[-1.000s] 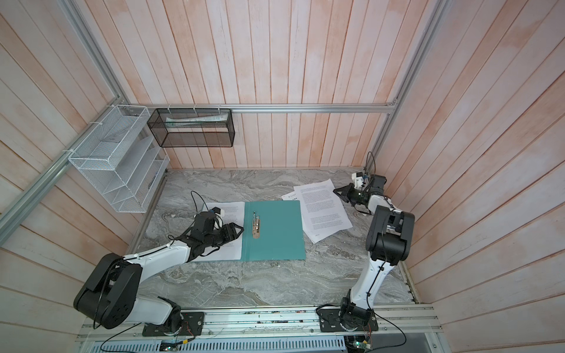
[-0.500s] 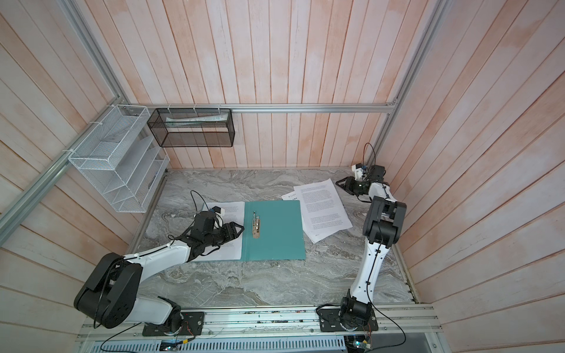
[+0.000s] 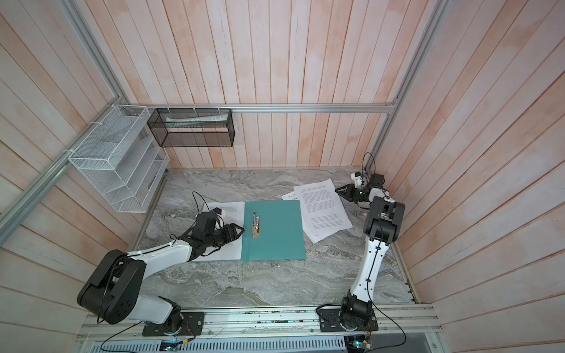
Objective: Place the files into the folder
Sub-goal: 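Grasp the edge of the loose printed sheets with the right gripper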
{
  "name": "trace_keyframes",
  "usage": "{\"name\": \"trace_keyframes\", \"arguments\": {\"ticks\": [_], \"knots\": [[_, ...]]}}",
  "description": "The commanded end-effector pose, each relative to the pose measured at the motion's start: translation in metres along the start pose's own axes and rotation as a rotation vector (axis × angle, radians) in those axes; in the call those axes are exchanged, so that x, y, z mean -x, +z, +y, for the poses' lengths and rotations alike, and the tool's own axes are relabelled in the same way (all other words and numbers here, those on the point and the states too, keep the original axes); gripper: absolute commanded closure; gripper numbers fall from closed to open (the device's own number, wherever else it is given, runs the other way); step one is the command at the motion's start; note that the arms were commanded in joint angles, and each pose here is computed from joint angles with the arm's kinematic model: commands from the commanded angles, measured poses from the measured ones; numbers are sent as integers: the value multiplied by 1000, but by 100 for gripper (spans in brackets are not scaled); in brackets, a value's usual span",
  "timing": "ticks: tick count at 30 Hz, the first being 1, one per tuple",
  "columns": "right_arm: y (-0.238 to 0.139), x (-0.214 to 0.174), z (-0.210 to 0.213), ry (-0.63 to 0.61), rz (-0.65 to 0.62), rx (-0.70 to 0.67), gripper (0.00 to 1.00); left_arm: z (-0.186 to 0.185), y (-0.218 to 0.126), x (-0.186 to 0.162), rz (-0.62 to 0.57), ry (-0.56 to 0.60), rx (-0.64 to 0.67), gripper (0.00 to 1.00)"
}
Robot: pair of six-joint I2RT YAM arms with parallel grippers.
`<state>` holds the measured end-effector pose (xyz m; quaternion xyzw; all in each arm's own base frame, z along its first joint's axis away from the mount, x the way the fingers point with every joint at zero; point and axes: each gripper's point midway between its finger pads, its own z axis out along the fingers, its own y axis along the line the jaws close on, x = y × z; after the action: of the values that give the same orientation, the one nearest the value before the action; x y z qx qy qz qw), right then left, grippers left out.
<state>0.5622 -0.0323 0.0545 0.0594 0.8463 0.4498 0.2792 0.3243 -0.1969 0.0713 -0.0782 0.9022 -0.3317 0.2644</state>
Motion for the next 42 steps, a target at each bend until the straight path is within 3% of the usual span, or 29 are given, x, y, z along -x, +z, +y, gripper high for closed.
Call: {"name": "trace_keyframes", "arguments": {"ticks": [1, 9, 14, 23, 38, 42], "knots": [[7, -4, 3, 2, 21, 64, 70, -3, 2, 2, 0, 16, -2, 31], [11, -10, 2, 19, 49, 84, 70, 3, 5, -3, 18, 11, 12, 31], [12, -11, -11, 29, 57, 0, 71, 5, 6, -3, 19, 10, 21, 31], [14, -14, 19, 1, 69, 121, 75, 3, 9, -2, 20, 4, 9, 32], [29, -46, 27, 42, 181, 134, 76, 3, 15, -4, 39, 10, 1, 33], [26, -44, 39, 63, 172, 208, 88, 0, 16, -2, 40, 12, -7, 33]]}}
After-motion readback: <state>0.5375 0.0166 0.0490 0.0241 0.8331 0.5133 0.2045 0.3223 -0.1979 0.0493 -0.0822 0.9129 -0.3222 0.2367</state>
